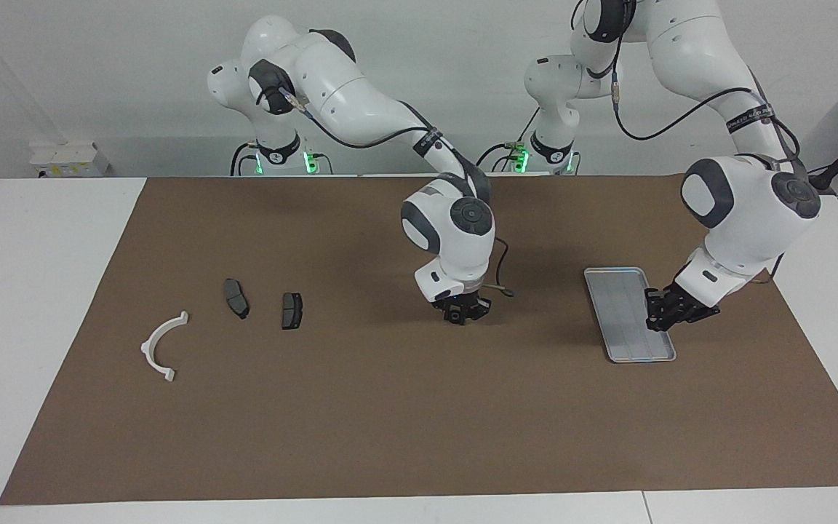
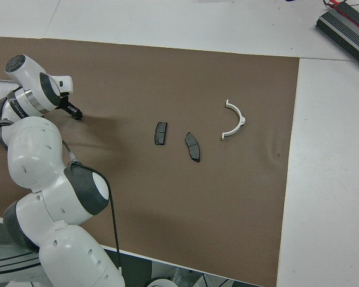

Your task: Place bearing gear from tray to pile

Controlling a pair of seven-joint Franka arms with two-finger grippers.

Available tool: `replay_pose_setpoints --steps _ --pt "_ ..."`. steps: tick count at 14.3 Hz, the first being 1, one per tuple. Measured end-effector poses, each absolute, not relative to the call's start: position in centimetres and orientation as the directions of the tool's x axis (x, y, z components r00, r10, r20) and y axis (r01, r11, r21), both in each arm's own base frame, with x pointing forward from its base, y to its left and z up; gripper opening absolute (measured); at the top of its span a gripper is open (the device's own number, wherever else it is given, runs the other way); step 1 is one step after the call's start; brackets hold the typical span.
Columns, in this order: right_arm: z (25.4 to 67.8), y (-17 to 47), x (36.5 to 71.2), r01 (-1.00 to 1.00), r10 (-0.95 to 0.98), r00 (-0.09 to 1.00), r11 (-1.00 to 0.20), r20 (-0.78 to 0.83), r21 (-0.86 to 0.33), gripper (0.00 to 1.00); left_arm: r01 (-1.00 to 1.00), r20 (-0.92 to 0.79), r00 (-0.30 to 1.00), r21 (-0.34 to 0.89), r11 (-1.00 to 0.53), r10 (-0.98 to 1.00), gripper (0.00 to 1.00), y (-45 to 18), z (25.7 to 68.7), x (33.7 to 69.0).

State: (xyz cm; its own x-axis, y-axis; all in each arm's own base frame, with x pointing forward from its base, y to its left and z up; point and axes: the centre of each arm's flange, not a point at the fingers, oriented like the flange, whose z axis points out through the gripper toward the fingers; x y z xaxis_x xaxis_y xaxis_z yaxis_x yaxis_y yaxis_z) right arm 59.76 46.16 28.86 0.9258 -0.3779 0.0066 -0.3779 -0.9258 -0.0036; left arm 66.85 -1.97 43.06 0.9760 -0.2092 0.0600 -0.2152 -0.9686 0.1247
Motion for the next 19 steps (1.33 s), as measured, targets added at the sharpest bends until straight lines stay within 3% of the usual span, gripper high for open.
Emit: replay_pose_setpoints --steps 7,12,15,19 --pt "29.9 43.8 61.0 -0.36 -0.361 0.932 -0.932 -0.022 0.05 0.35 -0.217 0.031 0.976 0.145 -0.965 -0.214 0.24 -4.0 44.4 66.8" --pt "42.9 27.4 67.5 -0.119 -0.125 0.989 -0.99 -0.085 0.074 0.35 -0.202 0.025 0.979 0.151 -0.968 -0.2 0.24 -6.0 44.7 66.7" --pt "46.8 16.2 69.5 0.007 0.001 0.995 -0.998 -0.102 0.06 0.35 -0.077 -0.017 0.997 0.153 -0.985 -0.081 0.24 -16.7 46.4 64.5" --pt "42.5 6.8 71.6 0.069 0.064 0.995 -0.996 -0.081 0.055 0.35 0.071 0.001 0.997 0.109 -0.991 0.072 0.24 -34.9 47.2 57.1"
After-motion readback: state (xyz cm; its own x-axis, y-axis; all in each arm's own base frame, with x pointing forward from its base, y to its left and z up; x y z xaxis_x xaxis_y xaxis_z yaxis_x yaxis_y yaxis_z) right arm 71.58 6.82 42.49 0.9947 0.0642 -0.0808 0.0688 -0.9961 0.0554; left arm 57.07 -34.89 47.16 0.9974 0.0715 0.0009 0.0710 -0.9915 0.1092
